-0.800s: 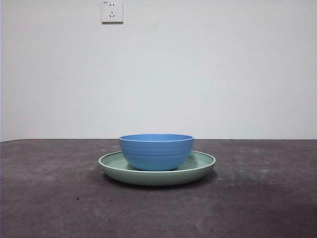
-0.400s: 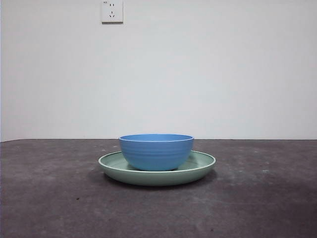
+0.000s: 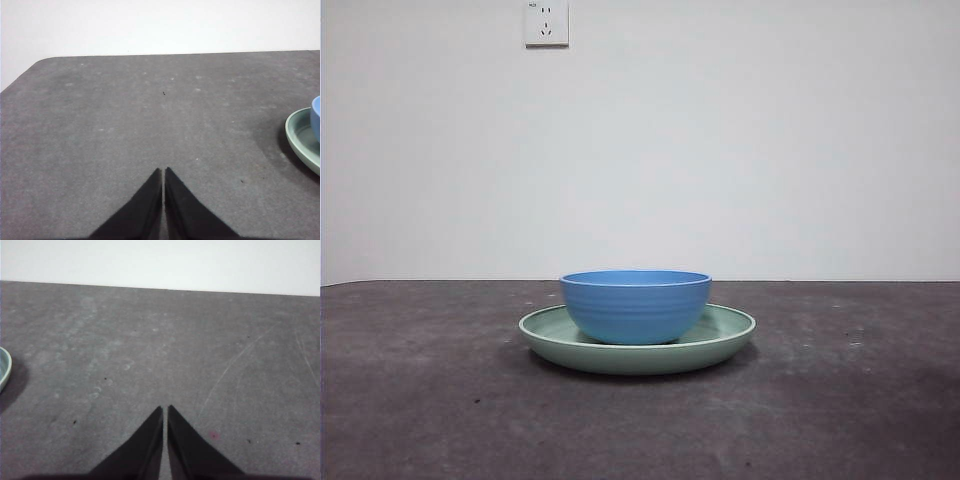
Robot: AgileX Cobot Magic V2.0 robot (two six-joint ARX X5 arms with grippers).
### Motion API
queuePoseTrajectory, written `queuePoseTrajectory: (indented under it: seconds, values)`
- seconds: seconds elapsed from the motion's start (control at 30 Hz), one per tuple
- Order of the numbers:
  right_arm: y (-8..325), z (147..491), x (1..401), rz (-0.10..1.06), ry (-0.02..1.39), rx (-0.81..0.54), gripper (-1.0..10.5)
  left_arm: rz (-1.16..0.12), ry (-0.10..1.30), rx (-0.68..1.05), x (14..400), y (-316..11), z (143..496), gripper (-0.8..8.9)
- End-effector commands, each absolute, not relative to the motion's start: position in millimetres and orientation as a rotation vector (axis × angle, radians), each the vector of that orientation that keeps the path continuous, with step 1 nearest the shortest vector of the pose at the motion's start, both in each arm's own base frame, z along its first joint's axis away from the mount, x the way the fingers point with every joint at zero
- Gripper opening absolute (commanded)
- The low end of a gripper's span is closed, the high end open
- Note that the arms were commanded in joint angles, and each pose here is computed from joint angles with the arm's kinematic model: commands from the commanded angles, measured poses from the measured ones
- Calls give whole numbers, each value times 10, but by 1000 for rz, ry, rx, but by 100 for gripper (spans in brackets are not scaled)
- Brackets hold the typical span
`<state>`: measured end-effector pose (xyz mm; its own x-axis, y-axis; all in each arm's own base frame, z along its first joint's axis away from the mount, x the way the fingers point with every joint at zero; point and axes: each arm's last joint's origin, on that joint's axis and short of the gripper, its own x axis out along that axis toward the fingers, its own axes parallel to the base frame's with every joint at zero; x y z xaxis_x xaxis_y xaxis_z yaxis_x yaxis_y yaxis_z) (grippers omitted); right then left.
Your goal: Pick up the blue bowl, put it on the green plate, put it on desk
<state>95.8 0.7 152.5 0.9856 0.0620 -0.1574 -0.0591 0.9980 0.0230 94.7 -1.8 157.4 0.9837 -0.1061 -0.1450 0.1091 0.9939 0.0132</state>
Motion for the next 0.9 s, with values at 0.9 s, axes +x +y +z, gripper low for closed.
queuePoseTrajectory:
  seconds: [0.9]
  values:
    - [7, 1522, 961, 59, 149, 45, 10, -104, 172, 13, 955, -15, 1499, 10]
